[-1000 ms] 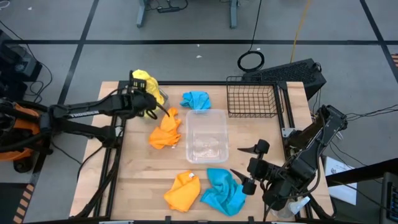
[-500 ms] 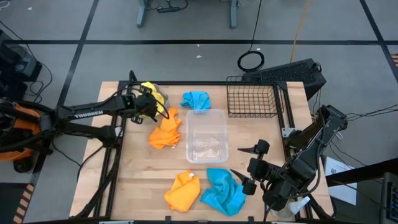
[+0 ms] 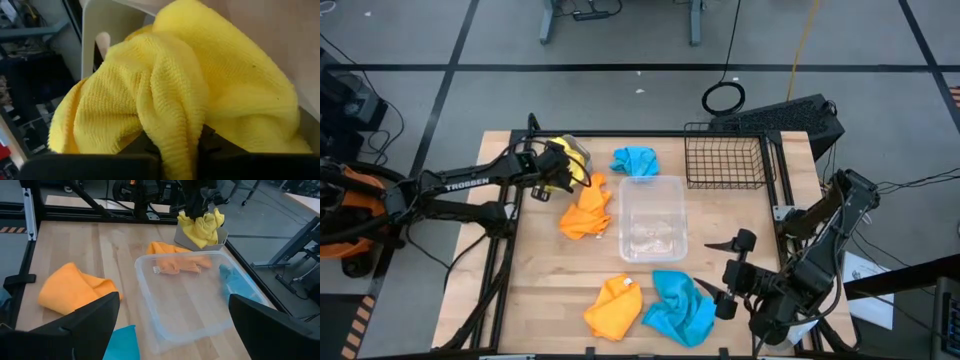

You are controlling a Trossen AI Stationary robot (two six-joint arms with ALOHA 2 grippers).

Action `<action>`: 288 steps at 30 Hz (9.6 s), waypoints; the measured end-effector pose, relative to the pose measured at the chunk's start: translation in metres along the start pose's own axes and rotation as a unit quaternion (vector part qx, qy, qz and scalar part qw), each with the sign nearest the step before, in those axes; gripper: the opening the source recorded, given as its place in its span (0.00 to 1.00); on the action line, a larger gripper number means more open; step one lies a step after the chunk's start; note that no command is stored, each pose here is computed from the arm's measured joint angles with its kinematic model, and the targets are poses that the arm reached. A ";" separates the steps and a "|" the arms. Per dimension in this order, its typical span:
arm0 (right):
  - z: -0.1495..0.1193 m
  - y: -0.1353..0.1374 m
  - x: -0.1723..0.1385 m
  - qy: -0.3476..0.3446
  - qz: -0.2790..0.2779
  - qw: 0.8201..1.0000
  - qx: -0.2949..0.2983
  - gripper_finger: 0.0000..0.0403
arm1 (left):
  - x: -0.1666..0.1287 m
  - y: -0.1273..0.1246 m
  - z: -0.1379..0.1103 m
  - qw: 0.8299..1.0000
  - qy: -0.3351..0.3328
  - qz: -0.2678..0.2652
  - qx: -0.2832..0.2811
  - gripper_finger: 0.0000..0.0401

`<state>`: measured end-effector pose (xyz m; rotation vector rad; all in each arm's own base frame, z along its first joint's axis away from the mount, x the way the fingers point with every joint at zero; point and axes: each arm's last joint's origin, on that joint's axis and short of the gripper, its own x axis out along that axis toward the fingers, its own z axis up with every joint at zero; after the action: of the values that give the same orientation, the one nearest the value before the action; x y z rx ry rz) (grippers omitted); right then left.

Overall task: Sort microfiber towel by color & place in baskets
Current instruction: Put the yellow towel into the gray bin, then put the top orange towel into the black wire basket

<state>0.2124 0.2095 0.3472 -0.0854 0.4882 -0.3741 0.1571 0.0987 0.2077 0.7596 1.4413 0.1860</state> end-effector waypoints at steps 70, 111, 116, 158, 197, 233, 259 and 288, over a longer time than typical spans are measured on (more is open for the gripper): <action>-0.010 0.007 0.008 -0.040 -0.023 0.998 -0.033 0.91 | -0.074 0.078 -0.008 0.831 -0.083 0.019 -0.550 0.01; -0.012 0.011 0.002 -0.042 -0.010 0.999 -0.030 0.91 | 0.028 0.047 0.000 0.806 0.015 -0.176 -0.565 0.00; -0.012 0.011 0.002 -0.043 -0.011 0.999 -0.030 0.91 | 0.000 0.052 -0.008 0.802 -0.036 -0.145 -0.579 0.00; -0.013 0.011 0.003 -0.033 -0.002 0.999 -0.028 0.91 | -0.032 0.043 -0.019 0.823 -0.086 -0.134 -0.545 0.04; -0.013 0.011 0.003 -0.033 0.000 0.999 -0.030 0.91 | 0.047 0.025 -0.017 0.843 -0.004 -0.160 -0.513 0.01; -0.013 0.012 0.001 -0.034 0.002 0.999 -0.032 0.91 | 0.023 0.071 -0.012 0.856 -0.059 -0.049 -0.511 0.01; -0.014 0.013 -0.001 -0.035 0.005 0.999 -0.034 0.91 | -0.008 0.080 -0.020 0.843 -0.064 -0.038 -0.533 0.01; -0.008 0.005 0.011 -0.048 -0.041 0.997 -0.042 0.91 | -0.005 0.080 -0.019 0.810 -0.089 -0.061 -0.576 0.01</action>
<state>0.2192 0.2101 0.3340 -0.2033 0.4064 -0.4274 0.1641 0.1628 0.2585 -0.3212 0.9252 0.7822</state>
